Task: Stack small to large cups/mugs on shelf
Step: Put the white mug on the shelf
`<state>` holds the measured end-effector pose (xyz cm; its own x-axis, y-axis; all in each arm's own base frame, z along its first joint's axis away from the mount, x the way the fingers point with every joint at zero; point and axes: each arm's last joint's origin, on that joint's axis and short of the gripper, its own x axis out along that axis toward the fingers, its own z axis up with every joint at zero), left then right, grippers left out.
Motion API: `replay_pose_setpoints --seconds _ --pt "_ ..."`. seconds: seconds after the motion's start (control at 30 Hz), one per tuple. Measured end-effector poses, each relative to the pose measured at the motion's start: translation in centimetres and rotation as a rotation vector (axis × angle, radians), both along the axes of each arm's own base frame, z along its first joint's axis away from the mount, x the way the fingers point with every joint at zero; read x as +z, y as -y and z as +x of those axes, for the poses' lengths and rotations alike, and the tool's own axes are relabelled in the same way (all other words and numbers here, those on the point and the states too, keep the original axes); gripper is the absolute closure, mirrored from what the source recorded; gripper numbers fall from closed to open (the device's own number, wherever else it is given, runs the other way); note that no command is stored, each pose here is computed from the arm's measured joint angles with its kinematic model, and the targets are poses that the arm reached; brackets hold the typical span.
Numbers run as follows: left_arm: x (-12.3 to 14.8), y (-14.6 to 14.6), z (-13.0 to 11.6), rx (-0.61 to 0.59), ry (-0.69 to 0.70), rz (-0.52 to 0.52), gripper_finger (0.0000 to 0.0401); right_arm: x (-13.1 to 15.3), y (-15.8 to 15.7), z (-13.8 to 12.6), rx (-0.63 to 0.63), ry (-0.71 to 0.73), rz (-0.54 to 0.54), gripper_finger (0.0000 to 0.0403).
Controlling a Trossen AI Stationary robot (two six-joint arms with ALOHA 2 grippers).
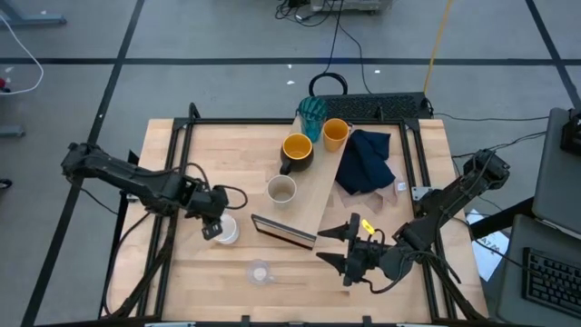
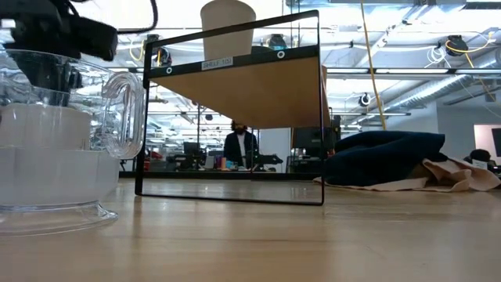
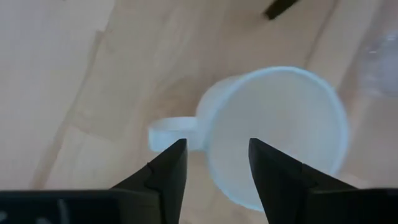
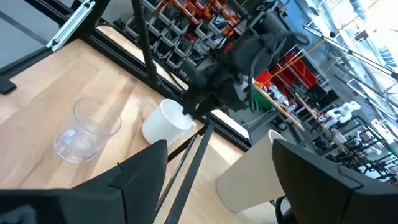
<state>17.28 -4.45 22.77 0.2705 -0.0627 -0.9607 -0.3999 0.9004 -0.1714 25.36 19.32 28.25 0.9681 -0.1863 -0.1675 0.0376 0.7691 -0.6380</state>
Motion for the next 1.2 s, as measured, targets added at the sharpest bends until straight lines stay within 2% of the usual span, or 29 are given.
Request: replay_pose_setpoints --seconds 0.3,0.5,1.07,1.2 --pt "-1.7 -0.9 1.5 -0.017 -0.095 0.033 0.0248 0.0 0.0 0.0 -0.001 0.0 0.004 0.0124" --pt "-2.4 -0.8 1.9 -0.027 -0.135 -0.01 0.0249 0.0 0.0 0.0 -0.001 0.0 0.004 0.0124" --pt "-2.1 -0.7 2.0 -0.007 -0.139 -0.06 0.0249 0.0 -0.5 -0.4 0.022 -0.003 -0.019 0.0124" --pt "-1.1 -0.6 2.4 -0.018 -0.11 -0.047 0.0249 0.0 -0.4 -0.5 -0.03 0.006 -0.031 0.0124"
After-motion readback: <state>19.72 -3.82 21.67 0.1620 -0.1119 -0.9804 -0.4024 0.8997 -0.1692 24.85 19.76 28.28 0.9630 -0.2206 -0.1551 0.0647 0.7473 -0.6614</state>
